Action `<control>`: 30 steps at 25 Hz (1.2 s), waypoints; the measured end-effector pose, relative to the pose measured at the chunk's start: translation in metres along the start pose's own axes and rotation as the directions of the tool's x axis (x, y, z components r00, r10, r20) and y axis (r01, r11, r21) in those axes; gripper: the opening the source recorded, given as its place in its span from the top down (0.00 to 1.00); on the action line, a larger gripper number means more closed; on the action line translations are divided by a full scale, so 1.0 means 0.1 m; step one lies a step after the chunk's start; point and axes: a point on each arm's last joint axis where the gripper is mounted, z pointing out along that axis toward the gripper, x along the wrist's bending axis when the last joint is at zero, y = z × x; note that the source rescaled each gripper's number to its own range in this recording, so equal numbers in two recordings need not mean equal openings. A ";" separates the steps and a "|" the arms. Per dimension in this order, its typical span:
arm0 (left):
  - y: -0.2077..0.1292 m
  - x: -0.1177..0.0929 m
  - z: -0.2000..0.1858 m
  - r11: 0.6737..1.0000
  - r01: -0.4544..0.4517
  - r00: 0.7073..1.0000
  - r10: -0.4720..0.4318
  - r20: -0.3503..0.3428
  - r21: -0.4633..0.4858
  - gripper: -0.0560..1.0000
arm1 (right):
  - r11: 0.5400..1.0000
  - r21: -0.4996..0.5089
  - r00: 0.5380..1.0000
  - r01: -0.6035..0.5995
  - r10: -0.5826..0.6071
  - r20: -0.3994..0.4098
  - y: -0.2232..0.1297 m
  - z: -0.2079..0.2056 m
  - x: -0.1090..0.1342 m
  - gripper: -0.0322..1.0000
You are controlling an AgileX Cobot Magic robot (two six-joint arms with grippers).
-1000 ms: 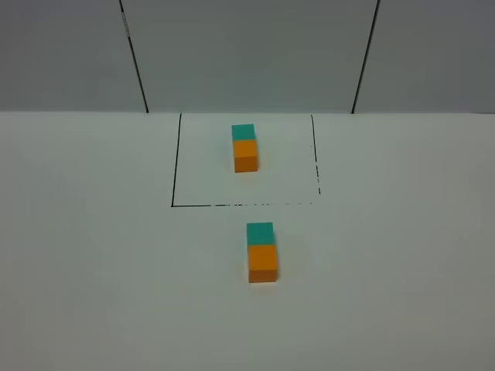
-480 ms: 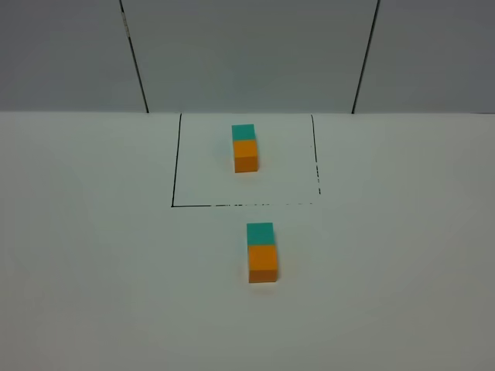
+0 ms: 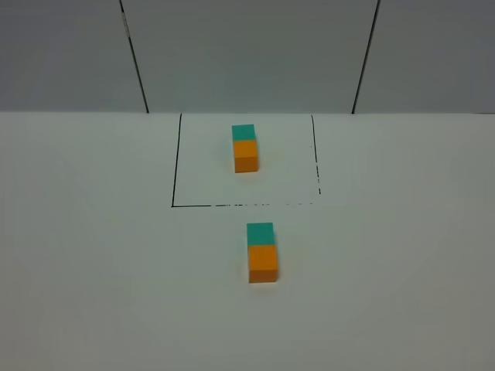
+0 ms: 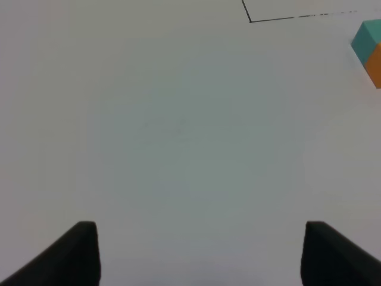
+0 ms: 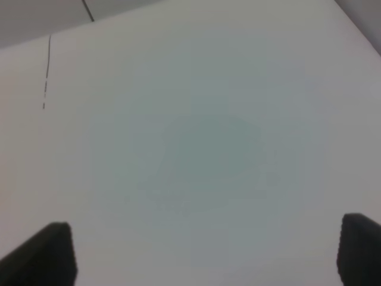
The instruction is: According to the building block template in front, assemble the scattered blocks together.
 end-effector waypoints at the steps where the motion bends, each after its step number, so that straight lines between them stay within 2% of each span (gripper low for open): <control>1: 0.00 0.00 0.00 1.000 0.000 1.000 0.000 0.000 0.000 0.47 | 1.000 0.000 1.000 0.000 0.000 -0.001 0.00 0.00 0.00 0.24; 30: 0.00 0.00 0.00 1.000 0.000 1.000 0.000 0.000 0.000 0.47 | 1.000 0.000 1.000 0.000 0.000 -0.001 0.00 0.00 0.00 0.24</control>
